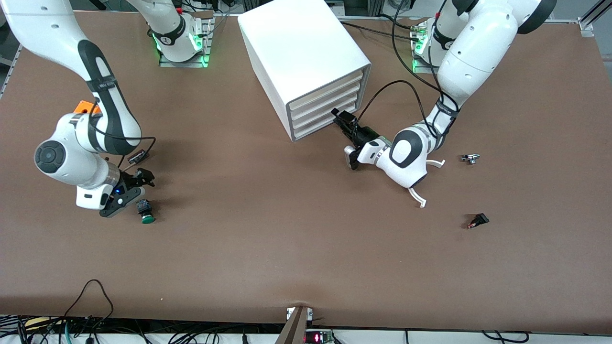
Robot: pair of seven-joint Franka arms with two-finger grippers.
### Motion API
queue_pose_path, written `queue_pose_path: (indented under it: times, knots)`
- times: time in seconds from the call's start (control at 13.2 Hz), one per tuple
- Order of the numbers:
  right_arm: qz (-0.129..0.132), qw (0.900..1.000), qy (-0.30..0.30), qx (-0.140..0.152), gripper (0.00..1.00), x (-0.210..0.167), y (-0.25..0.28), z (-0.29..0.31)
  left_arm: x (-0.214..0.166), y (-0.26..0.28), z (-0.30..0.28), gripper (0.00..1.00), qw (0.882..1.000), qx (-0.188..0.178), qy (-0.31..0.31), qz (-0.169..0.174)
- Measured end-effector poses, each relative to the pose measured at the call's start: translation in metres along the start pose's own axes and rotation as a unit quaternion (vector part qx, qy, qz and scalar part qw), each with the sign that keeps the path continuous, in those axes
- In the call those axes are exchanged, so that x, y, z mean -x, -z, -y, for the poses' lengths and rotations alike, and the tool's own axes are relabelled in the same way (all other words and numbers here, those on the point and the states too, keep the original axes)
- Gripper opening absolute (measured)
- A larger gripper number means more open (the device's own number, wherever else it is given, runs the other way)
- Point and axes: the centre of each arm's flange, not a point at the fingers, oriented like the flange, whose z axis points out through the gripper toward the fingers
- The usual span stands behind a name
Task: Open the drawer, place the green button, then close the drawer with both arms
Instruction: 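Grasp the green button with the right gripper while the left gripper pulls the drawer, then carry the green button over the open drawer with the right gripper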
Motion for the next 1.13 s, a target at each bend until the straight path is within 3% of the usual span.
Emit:
queue_pose_path:
  times: [0.45, 0.53, 0.6, 0.68, 0.83, 0.91, 1.13]
  knots:
    - [-0.005, 1.000, 0.007, 0.005, 0.96, 0.001, -0.031, -0.025, -0.003, -0.042, 0.011, 0.48, 0.999, 0.038, 0.014, -0.006]
    - [-0.004, 1.000, 0.006, 0.004, 0.96, 0.003, -0.037, -0.027, -0.002, -0.045, 0.011, 0.37, 0.999, 0.038, 0.015, -0.003]
    - [-0.003, 1.000, 0.005, 0.003, 0.87, 0.005, -0.041, -0.028, -0.002, -0.046, 0.012, 0.27, 0.999, 0.038, 0.016, -0.003]
    - [-0.003, 1.000, 0.005, 0.003, 0.74, 0.005, -0.041, -0.029, -0.001, -0.046, 0.012, 0.26, 0.999, 0.037, 0.016, -0.003]
    - [-0.004, 1.000, 0.004, 0.004, 0.51, 0.004, -0.040, -0.029, -0.001, -0.046, 0.014, 0.11, 0.999, 0.034, 0.012, -0.006]
    - [-0.005, 1.000, 0.003, 0.004, 0.40, 0.004, -0.040, -0.029, -0.001, -0.046, 0.014, 0.11, 0.999, 0.033, 0.009, -0.006]
    - [-0.008, 1.000, -0.016, 0.003, 0.40, 0.003, -0.038, -0.030, -0.001, -0.046, 0.015, 0.11, 0.999, 0.033, 0.009, -0.006]
